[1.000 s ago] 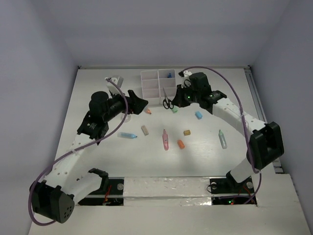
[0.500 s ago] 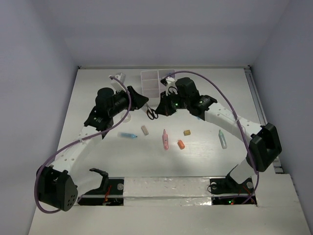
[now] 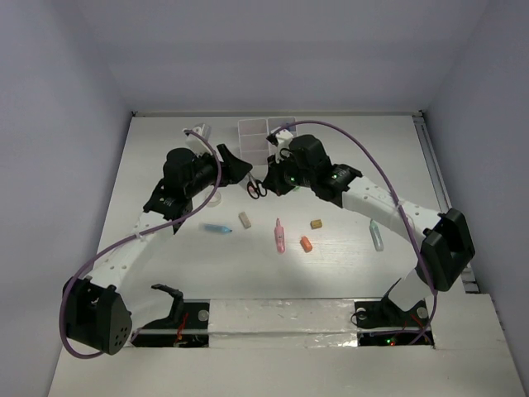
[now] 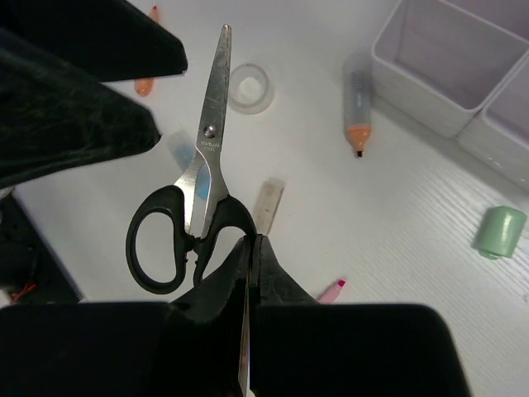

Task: Sort the stationery into containers
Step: Pick up the scissors from the center of the board.

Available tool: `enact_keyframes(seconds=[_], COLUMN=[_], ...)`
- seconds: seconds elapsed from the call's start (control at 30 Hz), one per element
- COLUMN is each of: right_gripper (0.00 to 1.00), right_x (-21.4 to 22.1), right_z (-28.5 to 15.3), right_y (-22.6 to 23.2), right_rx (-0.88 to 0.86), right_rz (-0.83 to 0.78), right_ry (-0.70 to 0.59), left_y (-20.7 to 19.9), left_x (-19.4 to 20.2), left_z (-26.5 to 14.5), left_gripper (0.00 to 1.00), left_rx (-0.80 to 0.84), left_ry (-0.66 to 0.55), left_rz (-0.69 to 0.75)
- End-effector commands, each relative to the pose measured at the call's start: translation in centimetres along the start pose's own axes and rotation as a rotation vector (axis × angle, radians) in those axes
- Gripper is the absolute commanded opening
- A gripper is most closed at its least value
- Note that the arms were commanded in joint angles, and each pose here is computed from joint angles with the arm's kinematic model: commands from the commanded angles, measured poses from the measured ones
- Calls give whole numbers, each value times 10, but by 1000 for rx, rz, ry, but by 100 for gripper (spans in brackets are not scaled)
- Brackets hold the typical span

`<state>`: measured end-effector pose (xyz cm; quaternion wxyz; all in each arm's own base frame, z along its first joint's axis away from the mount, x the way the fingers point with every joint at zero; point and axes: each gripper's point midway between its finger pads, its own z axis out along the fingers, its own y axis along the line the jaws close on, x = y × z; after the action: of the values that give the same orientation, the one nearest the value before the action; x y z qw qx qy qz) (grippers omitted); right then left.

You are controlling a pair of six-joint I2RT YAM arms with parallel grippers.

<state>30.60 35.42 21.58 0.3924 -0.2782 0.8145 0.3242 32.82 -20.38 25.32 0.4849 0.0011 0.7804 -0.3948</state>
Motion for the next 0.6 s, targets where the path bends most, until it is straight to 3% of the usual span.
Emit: enact_keyframes(seconds=[0.0, 0.1, 0.27, 0.57], right_gripper=[0, 0, 0, 0], right_x=[-50, -52, -57, -57], right_z=[-12, -11, -13, -13], right_y=[-2, 3, 21, 34], right_rx=[79, 69, 9, -28], right_rz=[-63, -70, -85, -95], right_ry=[-150, -161, -175, -178], left_y=[-5, -6, -1, -4], left_x=[-20, -22, -17, -17], left_z=[-6, -8, -1, 6], left_gripper=[60, 64, 60, 35], left_rx=[-4, -16, -29, 1], left_ry=[-70, -82, -58, -62], left_rz=[22, 29, 21, -10])
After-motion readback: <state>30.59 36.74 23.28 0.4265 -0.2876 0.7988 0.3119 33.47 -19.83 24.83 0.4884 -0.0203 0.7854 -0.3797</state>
